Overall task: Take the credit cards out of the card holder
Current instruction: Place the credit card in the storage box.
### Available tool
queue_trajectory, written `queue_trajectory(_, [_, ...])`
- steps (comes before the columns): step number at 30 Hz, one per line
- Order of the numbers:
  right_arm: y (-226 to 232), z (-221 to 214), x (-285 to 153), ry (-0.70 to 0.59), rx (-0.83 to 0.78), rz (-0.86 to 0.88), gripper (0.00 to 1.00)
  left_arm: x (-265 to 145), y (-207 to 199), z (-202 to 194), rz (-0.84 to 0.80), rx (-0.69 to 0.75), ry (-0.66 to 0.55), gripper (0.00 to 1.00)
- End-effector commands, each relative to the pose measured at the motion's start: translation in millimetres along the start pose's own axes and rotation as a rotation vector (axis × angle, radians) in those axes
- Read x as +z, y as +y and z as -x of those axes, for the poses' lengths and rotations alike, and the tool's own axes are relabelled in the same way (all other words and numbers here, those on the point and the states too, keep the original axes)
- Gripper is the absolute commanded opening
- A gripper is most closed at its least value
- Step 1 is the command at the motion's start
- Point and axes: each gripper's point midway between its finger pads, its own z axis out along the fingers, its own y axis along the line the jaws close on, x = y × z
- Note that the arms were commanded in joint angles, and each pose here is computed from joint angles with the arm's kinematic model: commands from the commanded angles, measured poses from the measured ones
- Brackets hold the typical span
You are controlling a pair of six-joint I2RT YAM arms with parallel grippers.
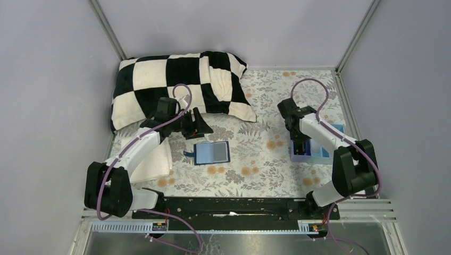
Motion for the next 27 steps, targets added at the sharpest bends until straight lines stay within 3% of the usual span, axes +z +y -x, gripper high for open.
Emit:
queue_trajectory(1, [6.5,-10.0,7.8,0.044,-0.006,0.009,0.29,-0.7,-10.7,13.1,-0.021,0.058,-0.033,0.64])
queue_trajectory(3, [11.4,-6.7,5.2,0.039,0.005,0.040,0.37,0.2,-9.9,13.3,-0.019,0.056,-0.031,0.64])
queue_trajectory(6, [16.8,6.1,-6.3,0.000,0.037,0.100,0.41,1.2,-9.4,11.8,-0.020,0.056,-0.024,0.64])
queue_trajectory(16, [33.0,63.8,-74.0,-0.185,0.127,0.354,0.43,7.7,-3.2,0.2,0.000,0.062,0.003,0.64])
queue_trajectory(22, [130.4,71.6,-132.4,-0.244,0.123,0.738,0.43,23.7,11.8,-17.5,0.060,0.024,0.049,0.64])
queue_trajectory(27, [223.3,36.2,-152.0,-0.119,0.042,0.951,0.41,34.3,23.8,-22.2,0.112,-0.037,0.066,0.63])
